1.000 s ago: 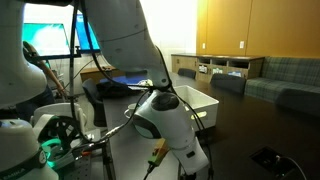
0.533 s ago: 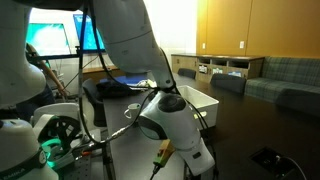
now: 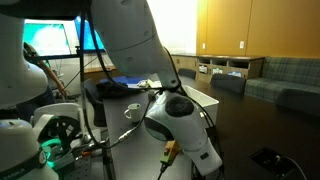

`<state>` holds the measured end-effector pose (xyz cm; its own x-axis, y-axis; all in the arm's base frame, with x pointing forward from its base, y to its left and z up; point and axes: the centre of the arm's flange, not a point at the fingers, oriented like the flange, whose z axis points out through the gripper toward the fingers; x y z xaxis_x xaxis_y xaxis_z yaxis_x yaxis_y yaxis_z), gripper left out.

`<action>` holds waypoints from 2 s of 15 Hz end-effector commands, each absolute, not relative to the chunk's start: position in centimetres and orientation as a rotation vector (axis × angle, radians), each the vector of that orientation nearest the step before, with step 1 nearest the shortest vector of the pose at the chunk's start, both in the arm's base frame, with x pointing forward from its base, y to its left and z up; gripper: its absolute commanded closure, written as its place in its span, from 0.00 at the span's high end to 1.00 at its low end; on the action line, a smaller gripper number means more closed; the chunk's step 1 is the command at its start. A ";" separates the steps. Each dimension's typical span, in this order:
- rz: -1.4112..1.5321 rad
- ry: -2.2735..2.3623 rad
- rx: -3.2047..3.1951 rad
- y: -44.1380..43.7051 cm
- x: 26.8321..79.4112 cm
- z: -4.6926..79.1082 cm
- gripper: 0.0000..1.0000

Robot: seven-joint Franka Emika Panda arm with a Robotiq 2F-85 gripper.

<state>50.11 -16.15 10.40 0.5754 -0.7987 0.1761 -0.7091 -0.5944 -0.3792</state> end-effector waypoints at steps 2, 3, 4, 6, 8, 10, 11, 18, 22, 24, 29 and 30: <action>-0.461 1.159 -2.475 -17.4 52.3 7.9 1.00; -0.442 1.139 -2.469 -17.5 52.6 7.3 1.00; -0.428 1.107 -2.476 -17.6 53.1 6.7 0.79; -0.396 1.070 -2.480 -17.6 53.6 5.8 0.90; -0.373 1.046 -2.483 -17.5 54.0 5.4 0.89; -0.358 1.033 -2.488 -17.6 54.2 5.7 0.81; -0.353 1.029 -2.486 -17.7 54.3 5.9 0.72; -0.322 1.051 -2.534 -17.8 53.5 8.3 0.63; -0.278 1.054 -2.638 -17.3 53.6 10.5 0.82; -0.249 1.040 -2.707 -16.8 54.0 12.0 0.79; -0.158 0.980 -2.866 -14.7 56.0 15.1 0.76; -0.131 0.964 -2.884 -14.3 56.6 15.4 0.75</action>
<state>55.13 -15.68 13.42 0.7721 -0.6315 0.0711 -0.6104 -0.7680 -0.1938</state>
